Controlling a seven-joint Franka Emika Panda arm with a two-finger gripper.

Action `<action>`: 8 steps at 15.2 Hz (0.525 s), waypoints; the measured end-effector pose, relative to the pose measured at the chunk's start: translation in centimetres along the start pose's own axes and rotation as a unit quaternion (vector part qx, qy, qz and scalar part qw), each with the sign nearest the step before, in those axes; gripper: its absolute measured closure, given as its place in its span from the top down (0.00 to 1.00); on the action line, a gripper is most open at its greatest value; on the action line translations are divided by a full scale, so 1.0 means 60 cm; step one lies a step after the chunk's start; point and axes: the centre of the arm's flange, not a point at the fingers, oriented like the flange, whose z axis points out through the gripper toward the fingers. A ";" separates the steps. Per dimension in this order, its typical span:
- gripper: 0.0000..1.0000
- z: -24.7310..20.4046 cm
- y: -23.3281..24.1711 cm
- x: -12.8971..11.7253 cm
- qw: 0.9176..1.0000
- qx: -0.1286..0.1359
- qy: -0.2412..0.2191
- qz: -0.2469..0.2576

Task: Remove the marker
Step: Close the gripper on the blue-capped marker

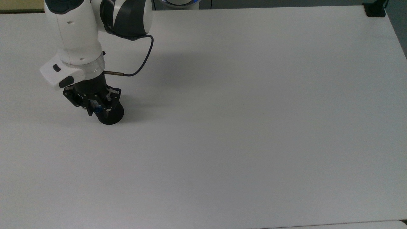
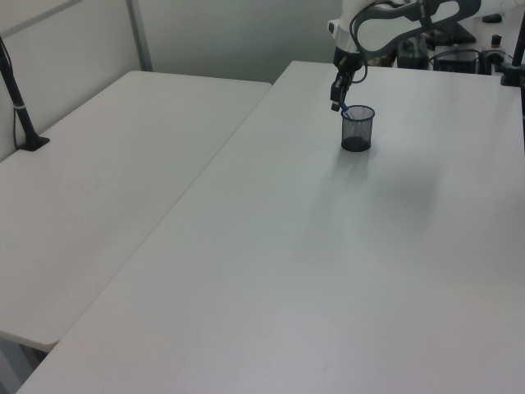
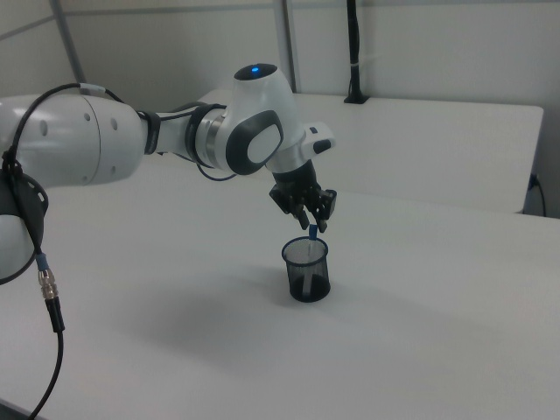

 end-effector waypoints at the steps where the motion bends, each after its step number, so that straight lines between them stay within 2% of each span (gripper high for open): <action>1: 0.41 -0.001 0.000 0.000 1.000 0.000 0.001 0.000; 2: 0.38 -0.002 0.000 0.001 1.000 0.000 0.001 0.000; 4: 0.22 -0.006 0.001 0.003 1.000 -0.001 0.004 0.000; 8: 0.18 -0.022 0.007 0.008 1.000 -0.004 0.012 0.002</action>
